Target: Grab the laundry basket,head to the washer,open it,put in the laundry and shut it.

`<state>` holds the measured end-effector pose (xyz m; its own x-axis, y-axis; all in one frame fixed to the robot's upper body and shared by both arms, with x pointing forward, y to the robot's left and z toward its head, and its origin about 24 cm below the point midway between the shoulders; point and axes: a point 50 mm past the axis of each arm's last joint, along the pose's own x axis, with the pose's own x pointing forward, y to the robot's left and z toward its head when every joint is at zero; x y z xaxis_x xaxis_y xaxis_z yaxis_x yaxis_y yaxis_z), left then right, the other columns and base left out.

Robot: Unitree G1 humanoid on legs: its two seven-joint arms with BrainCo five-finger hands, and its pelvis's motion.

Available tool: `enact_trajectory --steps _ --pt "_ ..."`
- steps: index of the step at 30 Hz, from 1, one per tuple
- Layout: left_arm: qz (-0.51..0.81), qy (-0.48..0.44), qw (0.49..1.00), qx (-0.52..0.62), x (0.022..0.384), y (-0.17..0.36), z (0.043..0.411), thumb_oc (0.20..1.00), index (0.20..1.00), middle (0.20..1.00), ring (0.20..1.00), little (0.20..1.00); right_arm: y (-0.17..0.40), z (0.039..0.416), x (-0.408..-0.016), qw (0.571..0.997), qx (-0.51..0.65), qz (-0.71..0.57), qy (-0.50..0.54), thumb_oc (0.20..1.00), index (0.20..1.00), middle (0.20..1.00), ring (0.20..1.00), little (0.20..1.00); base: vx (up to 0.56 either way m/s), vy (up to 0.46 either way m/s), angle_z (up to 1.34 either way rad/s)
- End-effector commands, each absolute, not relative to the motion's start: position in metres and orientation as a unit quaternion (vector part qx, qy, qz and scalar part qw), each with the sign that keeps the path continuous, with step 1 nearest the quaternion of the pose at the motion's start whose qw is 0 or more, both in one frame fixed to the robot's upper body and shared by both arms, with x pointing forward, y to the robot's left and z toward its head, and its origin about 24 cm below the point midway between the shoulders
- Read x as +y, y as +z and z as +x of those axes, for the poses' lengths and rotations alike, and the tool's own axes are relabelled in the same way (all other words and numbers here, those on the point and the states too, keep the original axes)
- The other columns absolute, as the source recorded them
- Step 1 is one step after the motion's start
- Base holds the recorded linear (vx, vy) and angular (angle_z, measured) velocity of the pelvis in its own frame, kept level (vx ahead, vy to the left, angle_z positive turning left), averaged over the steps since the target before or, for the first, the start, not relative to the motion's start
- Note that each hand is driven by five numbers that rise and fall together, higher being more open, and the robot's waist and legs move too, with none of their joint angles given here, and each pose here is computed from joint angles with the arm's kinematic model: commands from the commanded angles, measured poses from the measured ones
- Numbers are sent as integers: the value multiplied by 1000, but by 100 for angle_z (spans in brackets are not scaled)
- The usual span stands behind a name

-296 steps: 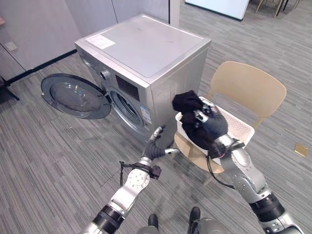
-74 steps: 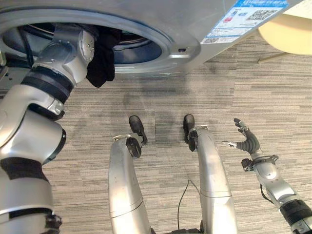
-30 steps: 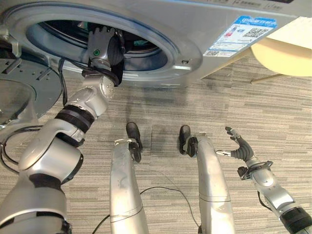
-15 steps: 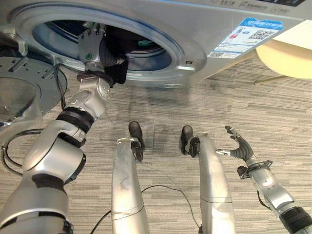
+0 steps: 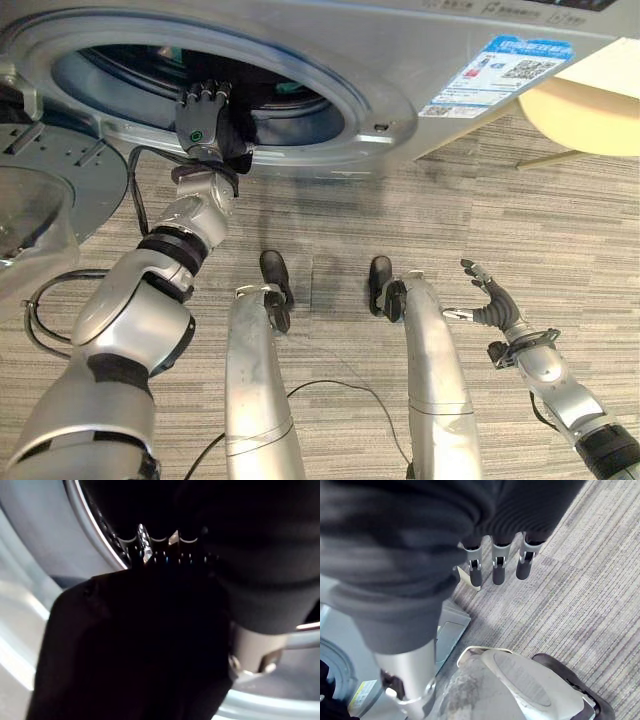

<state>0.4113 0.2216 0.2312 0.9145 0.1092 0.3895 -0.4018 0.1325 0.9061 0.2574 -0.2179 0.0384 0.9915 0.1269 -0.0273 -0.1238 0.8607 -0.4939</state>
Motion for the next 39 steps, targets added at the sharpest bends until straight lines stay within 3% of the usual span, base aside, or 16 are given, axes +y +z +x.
enact_trajectory --steps 1,9,19,24,25,26,39 --pt "598 163 767 -165 205 260 413 200 200 200 200 200 50 249 -218 967 -29 -243 72 1000 1000 1000 1000 1000 0 0 0" --pt "494 149 818 -254 182 280 403 200 200 200 200 200 46 248 -220 972 -26 -230 50 1000 1000 1000 1000 1000 5 2 -1" --pt "341 164 885 -271 193 263 389 200 200 200 200 200 38 244 -218 975 -17 -219 34 1000 1000 1000 1000 1000 0 0 0" --pt "458 215 818 -272 215 274 386 200 200 200 200 200 40 246 -220 973 -22 -226 35 1000 1000 1000 1000 1000 4 6 3" --pt "481 222 807 -261 218 271 388 840 840 840 840 840 41 248 -217 973 -26 -228 40 1000 1000 1000 1000 1000 -1 1 5" --pt "485 228 807 -249 221 267 389 1000 1000 1000 1000 1000 42 248 -216 972 -28 -231 42 1000 1000 1000 1000 1000 -1 -3 4" --pt "547 195 793 -183 209 242 406 1000 1000 1000 1000 1000 53 251 -215 966 -49 -249 57 1000 1000 1000 1000 1000 -1 1 1"
